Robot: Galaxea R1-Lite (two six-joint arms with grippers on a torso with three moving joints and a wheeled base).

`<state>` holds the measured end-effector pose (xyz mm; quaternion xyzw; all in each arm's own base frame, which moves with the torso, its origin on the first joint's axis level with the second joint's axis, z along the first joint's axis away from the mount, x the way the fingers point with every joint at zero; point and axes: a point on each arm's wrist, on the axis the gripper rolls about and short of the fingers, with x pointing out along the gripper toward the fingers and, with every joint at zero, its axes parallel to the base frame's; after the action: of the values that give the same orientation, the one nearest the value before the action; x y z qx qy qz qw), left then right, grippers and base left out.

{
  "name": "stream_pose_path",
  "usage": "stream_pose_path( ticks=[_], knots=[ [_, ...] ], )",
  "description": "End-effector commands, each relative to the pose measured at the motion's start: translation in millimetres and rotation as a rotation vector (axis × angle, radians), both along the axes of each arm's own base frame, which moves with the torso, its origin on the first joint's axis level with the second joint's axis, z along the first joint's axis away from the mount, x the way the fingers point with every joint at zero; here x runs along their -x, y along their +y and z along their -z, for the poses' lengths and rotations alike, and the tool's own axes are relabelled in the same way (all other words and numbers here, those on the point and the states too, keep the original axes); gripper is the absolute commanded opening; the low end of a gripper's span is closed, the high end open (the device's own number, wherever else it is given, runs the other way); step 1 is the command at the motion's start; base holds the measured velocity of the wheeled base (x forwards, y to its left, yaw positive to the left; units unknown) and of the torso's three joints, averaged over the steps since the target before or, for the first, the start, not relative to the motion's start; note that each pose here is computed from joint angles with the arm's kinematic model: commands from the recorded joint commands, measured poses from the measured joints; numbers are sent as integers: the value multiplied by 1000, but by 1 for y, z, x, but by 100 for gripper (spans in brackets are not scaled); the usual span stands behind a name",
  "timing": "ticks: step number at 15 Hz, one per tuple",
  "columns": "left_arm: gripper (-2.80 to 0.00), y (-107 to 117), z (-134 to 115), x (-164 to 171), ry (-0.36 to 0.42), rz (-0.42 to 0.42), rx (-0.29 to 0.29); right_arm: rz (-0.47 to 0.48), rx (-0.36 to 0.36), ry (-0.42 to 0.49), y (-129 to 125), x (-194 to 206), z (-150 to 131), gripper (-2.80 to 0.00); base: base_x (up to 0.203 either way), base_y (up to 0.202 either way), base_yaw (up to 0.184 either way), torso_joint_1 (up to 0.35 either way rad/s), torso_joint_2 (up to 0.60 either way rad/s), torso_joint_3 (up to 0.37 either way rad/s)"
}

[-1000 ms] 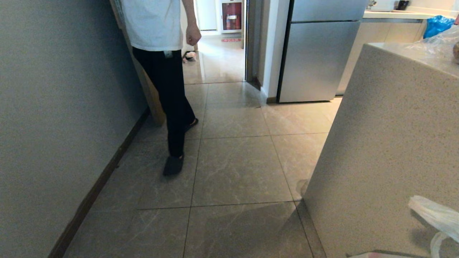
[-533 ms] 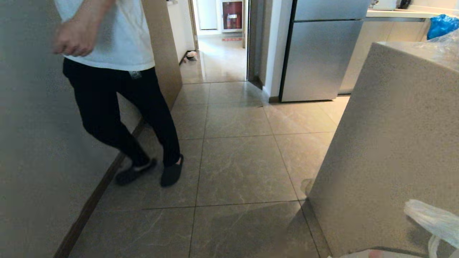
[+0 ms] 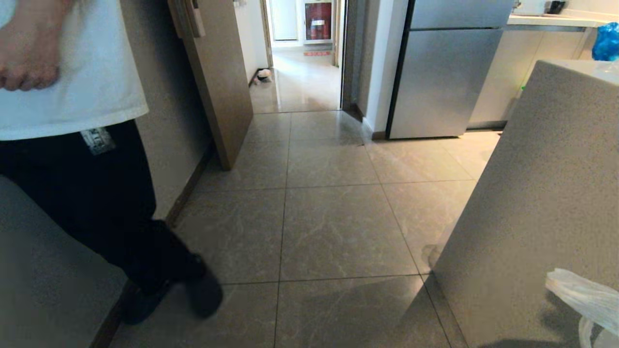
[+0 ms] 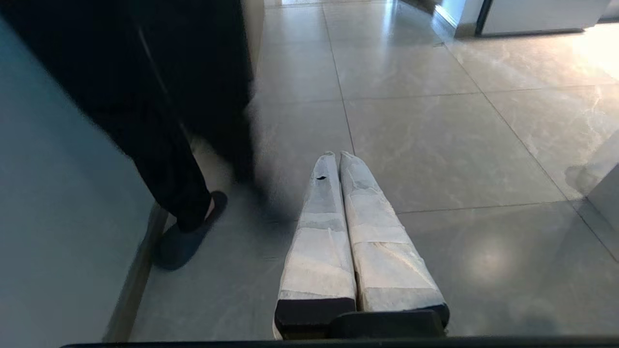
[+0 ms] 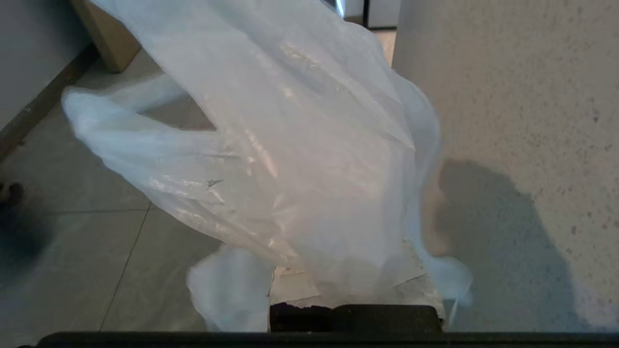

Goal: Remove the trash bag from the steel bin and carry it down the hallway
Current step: Put the trash bag at the door

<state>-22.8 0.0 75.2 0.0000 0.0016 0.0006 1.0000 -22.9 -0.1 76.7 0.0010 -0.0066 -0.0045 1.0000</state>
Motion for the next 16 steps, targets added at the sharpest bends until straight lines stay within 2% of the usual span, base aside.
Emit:
stream_pose_path(
  ticks=[1, 10, 16],
  knots=[
    [-280, 0, 0, 0, 0, 0, 0, 0, -1, -39, 0, 3, 1, -280, 0, 0, 0, 0, 0, 0],
    [-280, 0, 0, 0, 0, 0, 2, 0, 0, -39, 0, 3, 1, -280, 0, 0, 0, 0, 0, 0],
    [-280, 0, 0, 0, 0, 0, 2, 0, -1, -39, 0, 3, 1, -280, 169, 0, 1, 2, 2, 1]
  ],
)
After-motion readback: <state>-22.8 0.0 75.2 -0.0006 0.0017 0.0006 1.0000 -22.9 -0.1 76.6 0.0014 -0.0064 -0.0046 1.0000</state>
